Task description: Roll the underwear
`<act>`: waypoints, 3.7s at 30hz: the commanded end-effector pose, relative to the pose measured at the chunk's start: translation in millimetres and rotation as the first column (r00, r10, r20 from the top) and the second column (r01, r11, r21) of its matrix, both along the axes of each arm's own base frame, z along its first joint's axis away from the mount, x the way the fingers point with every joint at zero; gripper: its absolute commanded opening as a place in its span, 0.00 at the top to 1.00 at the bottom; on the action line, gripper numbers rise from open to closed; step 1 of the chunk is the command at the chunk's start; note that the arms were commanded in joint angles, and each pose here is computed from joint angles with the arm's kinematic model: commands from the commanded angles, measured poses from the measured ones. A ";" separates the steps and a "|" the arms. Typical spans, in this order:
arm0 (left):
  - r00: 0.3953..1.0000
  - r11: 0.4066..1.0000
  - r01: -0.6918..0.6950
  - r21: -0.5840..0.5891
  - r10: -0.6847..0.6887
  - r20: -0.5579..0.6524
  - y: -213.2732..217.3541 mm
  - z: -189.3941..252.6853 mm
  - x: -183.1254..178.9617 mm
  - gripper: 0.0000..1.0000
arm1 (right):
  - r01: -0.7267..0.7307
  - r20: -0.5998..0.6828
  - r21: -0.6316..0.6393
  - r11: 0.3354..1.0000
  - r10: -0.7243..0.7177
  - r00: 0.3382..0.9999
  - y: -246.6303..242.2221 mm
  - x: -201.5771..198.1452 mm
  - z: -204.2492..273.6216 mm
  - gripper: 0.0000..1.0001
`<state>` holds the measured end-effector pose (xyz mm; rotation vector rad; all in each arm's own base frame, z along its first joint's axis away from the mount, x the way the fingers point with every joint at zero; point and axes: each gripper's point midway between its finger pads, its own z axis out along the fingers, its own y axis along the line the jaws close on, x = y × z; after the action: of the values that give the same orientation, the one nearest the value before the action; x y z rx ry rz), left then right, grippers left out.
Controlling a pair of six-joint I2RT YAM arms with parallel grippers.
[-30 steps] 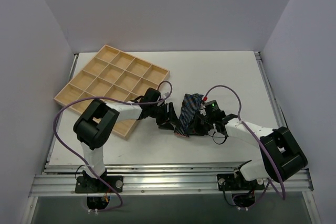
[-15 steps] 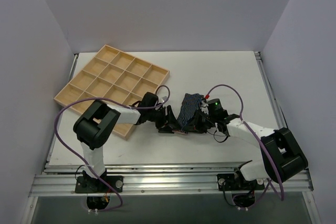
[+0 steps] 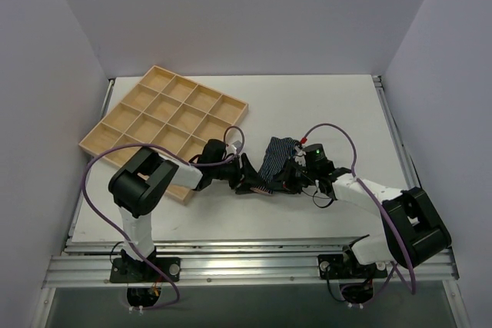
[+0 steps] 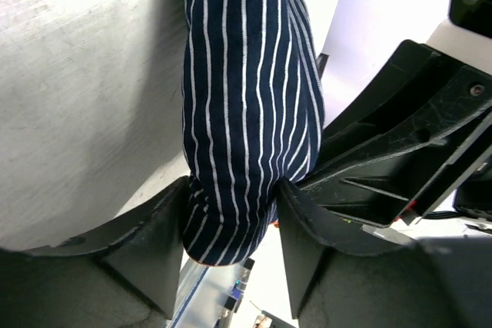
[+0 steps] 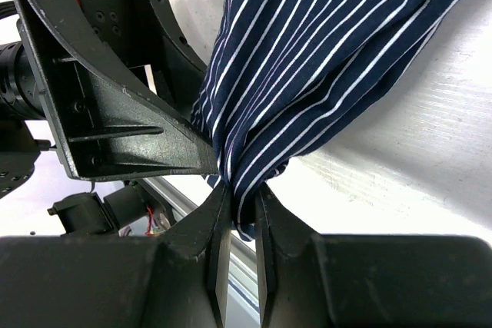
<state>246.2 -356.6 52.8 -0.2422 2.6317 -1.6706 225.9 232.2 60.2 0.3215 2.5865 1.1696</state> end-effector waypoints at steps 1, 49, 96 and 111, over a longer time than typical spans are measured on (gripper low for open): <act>0.998 0.995 0.007 -0.097 -0.001 0.063 -7.9 21.8 8.6 0.44 | -0.007 0.026 0.046 0.999 0.006 1.000 2.7 0.5 13.8 1.00; 0.937 0.901 0.201 0.385 -0.062 -0.344 42.7 14.6 -20.2 0.98 | -0.063 0.424 -0.816 0.575 0.669 0.610 48.6 -5.8 50.9 0.44; 0.876 0.901 0.226 0.370 -0.022 -0.482 58.9 23.4 -20.3 0.69 | -0.008 0.271 -0.947 0.321 0.811 0.519 61.7 -32.9 -7.6 1.00; 0.960 0.862 0.033 0.507 0.115 -0.257 108.1 27.2 37.3 0.45 | -0.336 0.275 -0.722 0.605 0.696 0.663 67.3 -27.4 -7.2 1.00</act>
<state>231.6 -280.3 68.9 -0.4814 3.3390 -1.0996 204.8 293.7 42.5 -0.9164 2.3295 0.1712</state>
